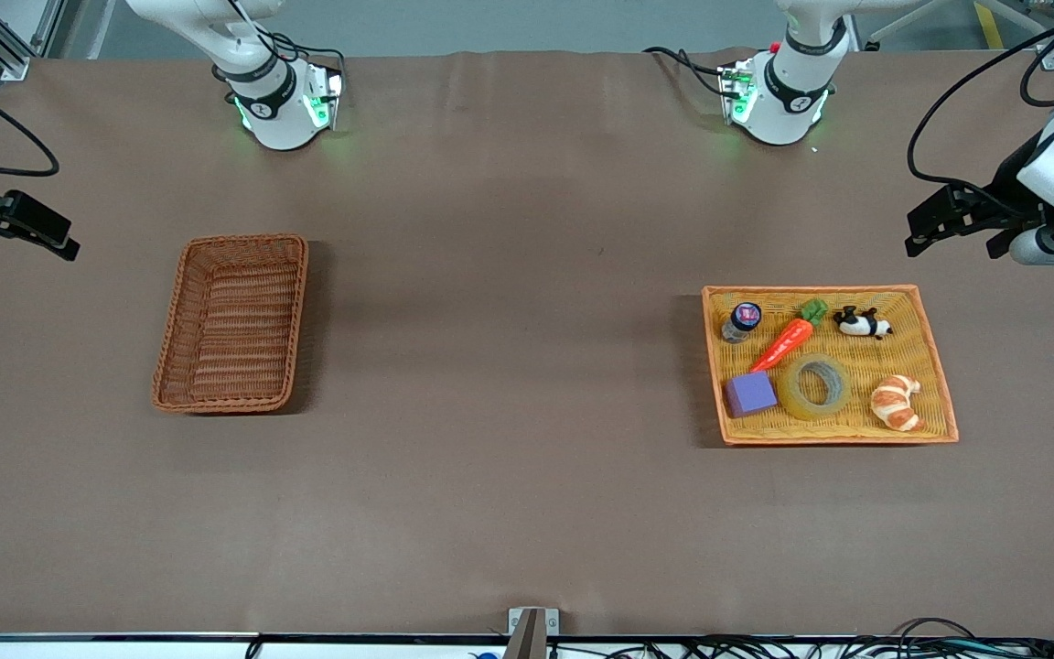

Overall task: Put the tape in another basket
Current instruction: 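Reach the left gripper down to the yellow tape roll in the tray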

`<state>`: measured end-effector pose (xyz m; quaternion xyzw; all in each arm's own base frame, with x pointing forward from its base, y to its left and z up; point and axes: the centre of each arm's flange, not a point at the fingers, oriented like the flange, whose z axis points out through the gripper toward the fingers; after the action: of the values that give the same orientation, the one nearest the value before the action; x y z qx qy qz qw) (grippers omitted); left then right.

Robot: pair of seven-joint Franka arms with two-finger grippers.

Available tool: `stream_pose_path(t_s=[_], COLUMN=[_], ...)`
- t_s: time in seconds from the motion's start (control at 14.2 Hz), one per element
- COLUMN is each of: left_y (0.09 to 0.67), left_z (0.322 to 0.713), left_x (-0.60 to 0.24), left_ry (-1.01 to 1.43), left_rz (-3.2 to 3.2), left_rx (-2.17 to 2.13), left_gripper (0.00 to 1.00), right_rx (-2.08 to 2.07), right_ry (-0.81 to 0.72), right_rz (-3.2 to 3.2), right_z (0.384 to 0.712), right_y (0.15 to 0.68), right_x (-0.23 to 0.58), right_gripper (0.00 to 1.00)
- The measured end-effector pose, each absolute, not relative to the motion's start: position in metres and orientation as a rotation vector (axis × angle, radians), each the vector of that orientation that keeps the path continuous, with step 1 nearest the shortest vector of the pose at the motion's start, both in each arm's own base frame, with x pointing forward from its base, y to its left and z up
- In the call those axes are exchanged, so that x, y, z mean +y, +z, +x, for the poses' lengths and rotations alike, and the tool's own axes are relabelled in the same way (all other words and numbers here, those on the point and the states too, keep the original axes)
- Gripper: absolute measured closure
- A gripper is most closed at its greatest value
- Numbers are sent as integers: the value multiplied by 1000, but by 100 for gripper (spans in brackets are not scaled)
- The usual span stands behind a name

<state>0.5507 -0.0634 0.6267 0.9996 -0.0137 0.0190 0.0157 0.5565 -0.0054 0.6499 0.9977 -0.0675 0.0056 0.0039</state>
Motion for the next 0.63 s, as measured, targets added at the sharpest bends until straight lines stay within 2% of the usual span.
stream_pose_path(t_s=[0.63], left_y=[617], left_z=[557], left_x=[-44], left_ry=[32], left_rz=[3110], left_rx=[4], left_gripper=[2], right_rx=[-194], right_ry=[15], right_rz=[3128], right_z=[556], right_y=[650], right_x=[-4], right_gripper=[0])
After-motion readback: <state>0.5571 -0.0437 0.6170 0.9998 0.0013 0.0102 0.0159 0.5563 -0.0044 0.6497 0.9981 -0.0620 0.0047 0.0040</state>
